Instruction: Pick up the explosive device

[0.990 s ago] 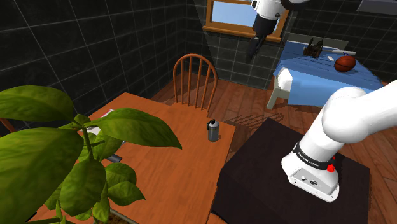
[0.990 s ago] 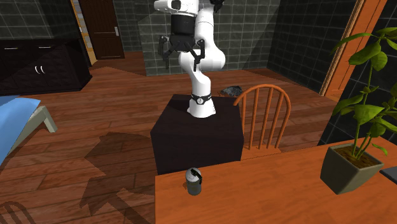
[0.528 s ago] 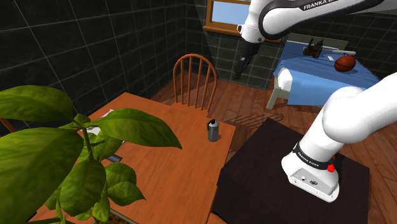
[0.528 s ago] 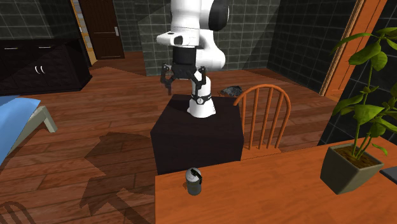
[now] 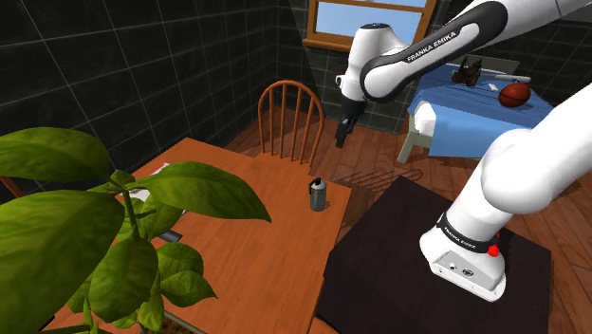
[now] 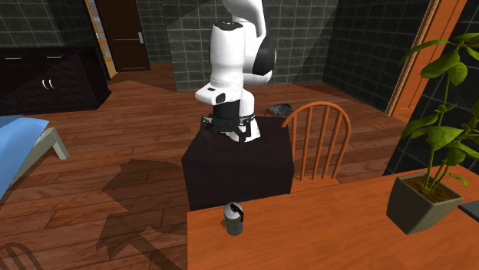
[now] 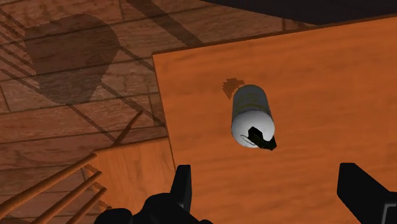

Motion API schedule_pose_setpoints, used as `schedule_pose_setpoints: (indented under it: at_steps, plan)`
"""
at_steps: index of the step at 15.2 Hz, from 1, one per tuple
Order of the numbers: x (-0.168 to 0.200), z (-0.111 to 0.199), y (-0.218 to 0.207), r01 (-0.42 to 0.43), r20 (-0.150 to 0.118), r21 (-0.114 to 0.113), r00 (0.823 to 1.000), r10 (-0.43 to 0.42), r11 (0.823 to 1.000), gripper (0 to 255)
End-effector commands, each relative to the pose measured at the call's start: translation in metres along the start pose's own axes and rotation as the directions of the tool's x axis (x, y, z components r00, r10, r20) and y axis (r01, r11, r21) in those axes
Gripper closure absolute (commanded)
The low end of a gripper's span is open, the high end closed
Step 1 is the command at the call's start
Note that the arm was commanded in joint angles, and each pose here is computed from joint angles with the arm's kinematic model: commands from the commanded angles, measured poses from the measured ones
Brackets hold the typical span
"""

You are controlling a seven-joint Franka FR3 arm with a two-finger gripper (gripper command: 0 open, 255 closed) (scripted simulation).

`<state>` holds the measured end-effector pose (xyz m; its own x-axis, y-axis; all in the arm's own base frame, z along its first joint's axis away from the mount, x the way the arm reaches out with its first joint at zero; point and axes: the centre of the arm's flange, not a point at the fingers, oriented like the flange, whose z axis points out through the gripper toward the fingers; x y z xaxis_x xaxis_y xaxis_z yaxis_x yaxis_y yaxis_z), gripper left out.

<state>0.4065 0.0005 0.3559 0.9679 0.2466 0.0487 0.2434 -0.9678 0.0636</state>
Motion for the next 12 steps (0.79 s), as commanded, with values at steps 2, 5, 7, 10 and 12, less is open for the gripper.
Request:
schedule_pose_setpoints:
  at_steps: [2,5,7,10,12]
  plan:
    - [0.01,0.042,-0.003,0.013,0.013,0.007,1.0,-0.013,1.0,0]
    - [0.018,0.081,-0.007,0.026,0.029,0.014,0.999,-0.026,1.0,0]
    - [0.023,0.107,-0.011,0.034,0.039,0.019,0.999,-0.035,0.999,0]
    - [0.03,0.146,-0.016,0.047,0.054,0.027,0.997,-0.048,0.999,0]
    - [0.035,0.172,-0.019,0.055,0.064,0.032,0.996,-0.057,0.998,0]
